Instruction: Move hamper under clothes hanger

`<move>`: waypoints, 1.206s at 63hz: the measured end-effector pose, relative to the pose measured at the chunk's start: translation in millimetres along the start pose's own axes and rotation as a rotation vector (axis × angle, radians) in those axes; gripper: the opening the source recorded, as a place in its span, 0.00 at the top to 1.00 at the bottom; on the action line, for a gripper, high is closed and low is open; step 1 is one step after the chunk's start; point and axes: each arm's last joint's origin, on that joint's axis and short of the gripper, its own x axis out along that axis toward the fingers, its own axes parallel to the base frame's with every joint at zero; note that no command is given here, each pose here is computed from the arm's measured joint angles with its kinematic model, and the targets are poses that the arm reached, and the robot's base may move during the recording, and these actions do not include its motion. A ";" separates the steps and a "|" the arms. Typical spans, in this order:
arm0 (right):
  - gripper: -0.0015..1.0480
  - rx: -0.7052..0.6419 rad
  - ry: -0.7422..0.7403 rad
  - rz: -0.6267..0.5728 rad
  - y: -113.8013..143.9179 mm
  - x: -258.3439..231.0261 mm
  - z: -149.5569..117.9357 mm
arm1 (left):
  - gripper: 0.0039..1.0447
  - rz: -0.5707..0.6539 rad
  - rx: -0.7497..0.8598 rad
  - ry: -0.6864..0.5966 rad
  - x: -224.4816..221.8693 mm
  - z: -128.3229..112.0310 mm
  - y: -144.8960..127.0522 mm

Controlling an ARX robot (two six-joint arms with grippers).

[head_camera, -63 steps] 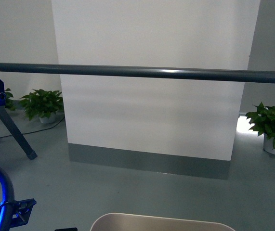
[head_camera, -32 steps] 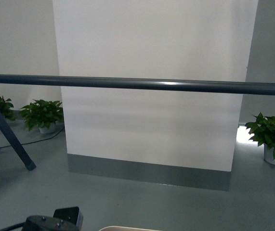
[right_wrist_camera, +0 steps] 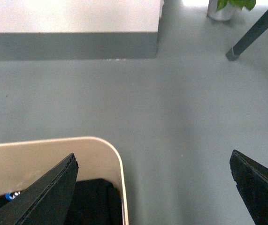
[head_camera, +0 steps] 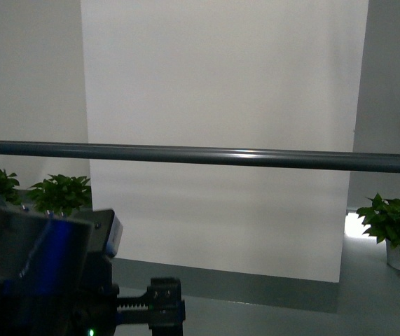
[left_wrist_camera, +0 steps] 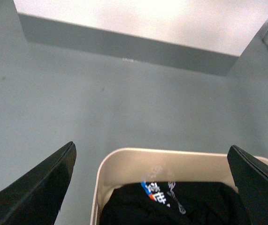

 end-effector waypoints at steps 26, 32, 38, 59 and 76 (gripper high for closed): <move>0.08 -0.078 -0.286 -0.027 -2.4 -66.4 109.9 | 0.06 0.005 0.088 -0.286 -79.6 107.3 -15.6; 0.08 -0.081 -0.369 -0.054 -1.6 -90.0 130.1 | 0.06 0.011 0.085 -0.355 -103.1 124.5 -16.3; 0.08 -0.061 -0.447 -0.068 -1.5 -109.5 144.7 | 0.06 0.010 0.087 -0.378 -110.0 129.4 -16.2; 0.16 -0.078 -0.396 0.068 -4.2 -112.8 143.0 | 0.28 0.086 0.102 -0.319 -119.4 106.9 2.9; 0.58 -0.034 -0.318 0.212 -26.0 -130.3 104.8 | 0.71 0.108 0.103 -0.306 -149.2 53.0 48.6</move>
